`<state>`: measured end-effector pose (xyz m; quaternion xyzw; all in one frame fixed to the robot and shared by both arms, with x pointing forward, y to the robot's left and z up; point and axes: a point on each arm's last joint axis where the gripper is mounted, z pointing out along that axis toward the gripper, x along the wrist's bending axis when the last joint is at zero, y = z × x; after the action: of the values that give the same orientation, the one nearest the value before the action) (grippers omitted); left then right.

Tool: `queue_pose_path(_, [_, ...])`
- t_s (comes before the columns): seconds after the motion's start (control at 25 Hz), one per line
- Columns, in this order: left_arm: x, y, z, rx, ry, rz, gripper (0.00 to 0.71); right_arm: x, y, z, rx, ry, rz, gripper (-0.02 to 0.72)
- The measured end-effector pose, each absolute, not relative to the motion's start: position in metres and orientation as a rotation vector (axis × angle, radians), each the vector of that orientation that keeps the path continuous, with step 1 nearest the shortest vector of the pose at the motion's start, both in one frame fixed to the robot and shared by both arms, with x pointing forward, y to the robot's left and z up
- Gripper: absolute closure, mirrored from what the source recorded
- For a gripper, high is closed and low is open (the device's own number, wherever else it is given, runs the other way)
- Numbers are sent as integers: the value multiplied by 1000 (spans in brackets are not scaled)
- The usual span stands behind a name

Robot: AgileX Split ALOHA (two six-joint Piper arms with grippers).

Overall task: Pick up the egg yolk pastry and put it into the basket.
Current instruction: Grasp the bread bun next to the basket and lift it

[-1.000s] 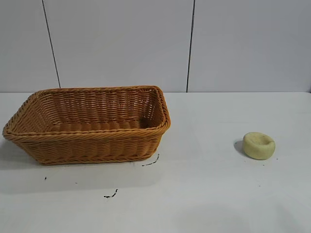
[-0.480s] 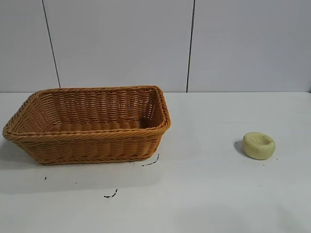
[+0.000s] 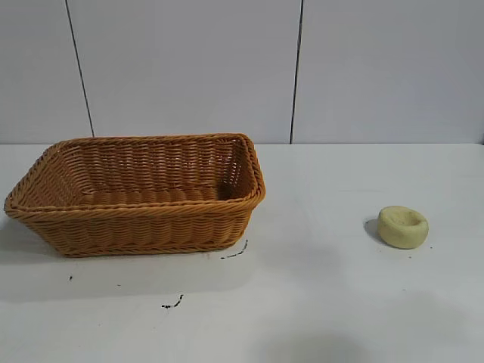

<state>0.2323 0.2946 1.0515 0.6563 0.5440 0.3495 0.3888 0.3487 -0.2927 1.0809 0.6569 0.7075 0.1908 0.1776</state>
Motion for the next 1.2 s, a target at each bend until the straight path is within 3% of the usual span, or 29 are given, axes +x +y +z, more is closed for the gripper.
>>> queue_pose_path(0.28, [232, 295, 1051, 1669, 1383, 889, 15, 457, -289, 1060, 1959, 2102, 389, 120])
queue_pose_path(0.68, [232, 295, 1051, 1669, 1383, 889, 15, 578, -286, 1007, 2006, 2186, 232, 120])
queue_pose_path(1.2, [232, 295, 1051, 1669, 1383, 889, 15, 625, -250, 950, 1933, 2331, 175, 120])
